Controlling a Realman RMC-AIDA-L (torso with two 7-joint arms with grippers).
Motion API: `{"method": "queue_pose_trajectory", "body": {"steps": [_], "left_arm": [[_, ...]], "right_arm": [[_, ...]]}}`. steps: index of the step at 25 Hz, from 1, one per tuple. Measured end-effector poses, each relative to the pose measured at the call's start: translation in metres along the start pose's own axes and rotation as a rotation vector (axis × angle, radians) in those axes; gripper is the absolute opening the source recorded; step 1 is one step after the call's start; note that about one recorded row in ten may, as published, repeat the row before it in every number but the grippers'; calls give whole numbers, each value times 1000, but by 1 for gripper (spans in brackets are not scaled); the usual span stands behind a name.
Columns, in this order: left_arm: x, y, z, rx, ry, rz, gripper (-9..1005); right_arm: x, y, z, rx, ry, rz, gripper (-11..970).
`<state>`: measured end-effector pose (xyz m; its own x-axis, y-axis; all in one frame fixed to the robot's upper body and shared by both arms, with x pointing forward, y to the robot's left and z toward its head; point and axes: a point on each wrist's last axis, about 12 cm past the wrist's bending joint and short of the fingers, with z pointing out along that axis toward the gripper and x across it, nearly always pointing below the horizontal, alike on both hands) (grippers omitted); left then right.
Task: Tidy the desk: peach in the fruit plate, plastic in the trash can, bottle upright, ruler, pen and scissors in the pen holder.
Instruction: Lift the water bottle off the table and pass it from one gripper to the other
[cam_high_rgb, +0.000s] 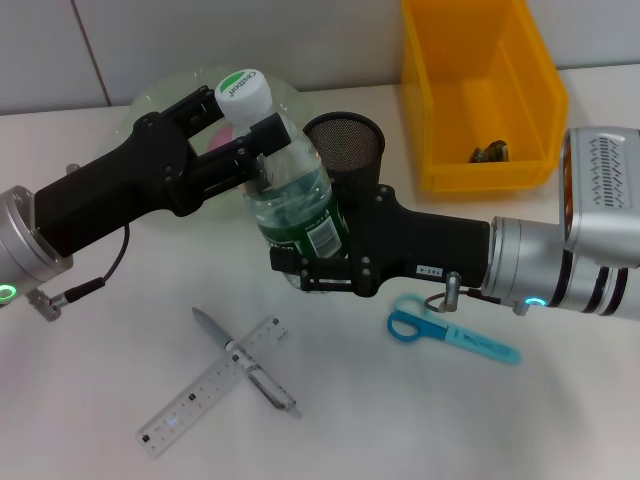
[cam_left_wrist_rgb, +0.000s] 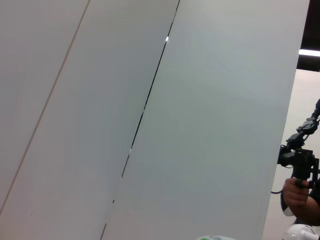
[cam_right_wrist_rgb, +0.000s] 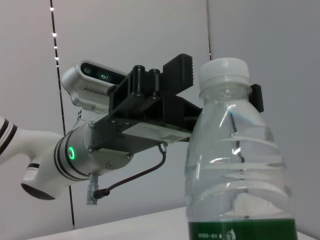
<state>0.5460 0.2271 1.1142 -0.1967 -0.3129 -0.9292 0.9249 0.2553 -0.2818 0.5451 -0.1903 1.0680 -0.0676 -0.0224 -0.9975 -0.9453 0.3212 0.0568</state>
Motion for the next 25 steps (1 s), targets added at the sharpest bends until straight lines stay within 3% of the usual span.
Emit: {"method": "queue_pose_trajectory", "body": {"steps": [25], "left_arm": [[3, 1, -3, -22, 10, 7, 692]], "right_arm": [[1, 2, -2, -4, -5, 6, 771]]}}
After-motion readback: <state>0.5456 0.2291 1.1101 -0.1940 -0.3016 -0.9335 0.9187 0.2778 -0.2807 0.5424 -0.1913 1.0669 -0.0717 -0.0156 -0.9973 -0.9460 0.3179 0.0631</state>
